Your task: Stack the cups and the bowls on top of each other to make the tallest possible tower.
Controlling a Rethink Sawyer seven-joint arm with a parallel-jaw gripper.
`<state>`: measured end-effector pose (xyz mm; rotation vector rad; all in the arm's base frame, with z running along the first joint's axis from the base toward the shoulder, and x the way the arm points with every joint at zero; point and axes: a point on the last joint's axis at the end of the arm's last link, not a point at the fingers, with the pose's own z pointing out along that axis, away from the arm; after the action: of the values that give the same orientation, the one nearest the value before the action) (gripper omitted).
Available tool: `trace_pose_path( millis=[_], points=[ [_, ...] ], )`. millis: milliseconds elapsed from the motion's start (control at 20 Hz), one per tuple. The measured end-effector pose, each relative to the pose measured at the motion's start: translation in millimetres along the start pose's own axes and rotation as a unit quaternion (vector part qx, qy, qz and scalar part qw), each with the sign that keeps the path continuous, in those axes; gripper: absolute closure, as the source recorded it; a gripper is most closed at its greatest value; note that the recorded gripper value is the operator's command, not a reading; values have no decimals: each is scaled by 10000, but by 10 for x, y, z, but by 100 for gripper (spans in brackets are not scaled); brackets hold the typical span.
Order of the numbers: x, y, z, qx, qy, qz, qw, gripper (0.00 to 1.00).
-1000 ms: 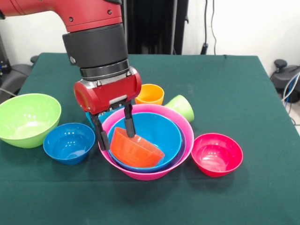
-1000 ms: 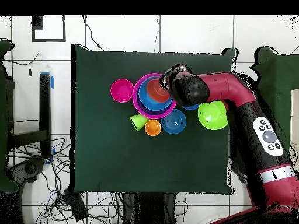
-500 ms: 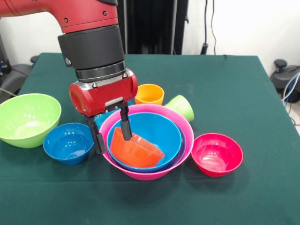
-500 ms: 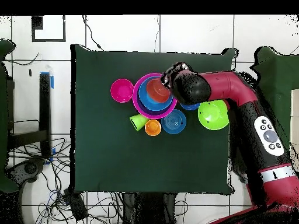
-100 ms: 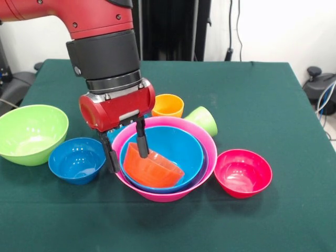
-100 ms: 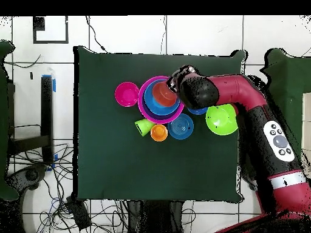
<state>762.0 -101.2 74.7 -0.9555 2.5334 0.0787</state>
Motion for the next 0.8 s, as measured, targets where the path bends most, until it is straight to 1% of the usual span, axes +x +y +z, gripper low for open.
trace_pose_path(
  millis=[350,650,800],
  points=[
    [31,58,66,-82,1,27,10000,0],
    [55,67,68,-100,8,35,9999,0],
    [108,78,62,-128,24,50,9999,0]
  ],
)
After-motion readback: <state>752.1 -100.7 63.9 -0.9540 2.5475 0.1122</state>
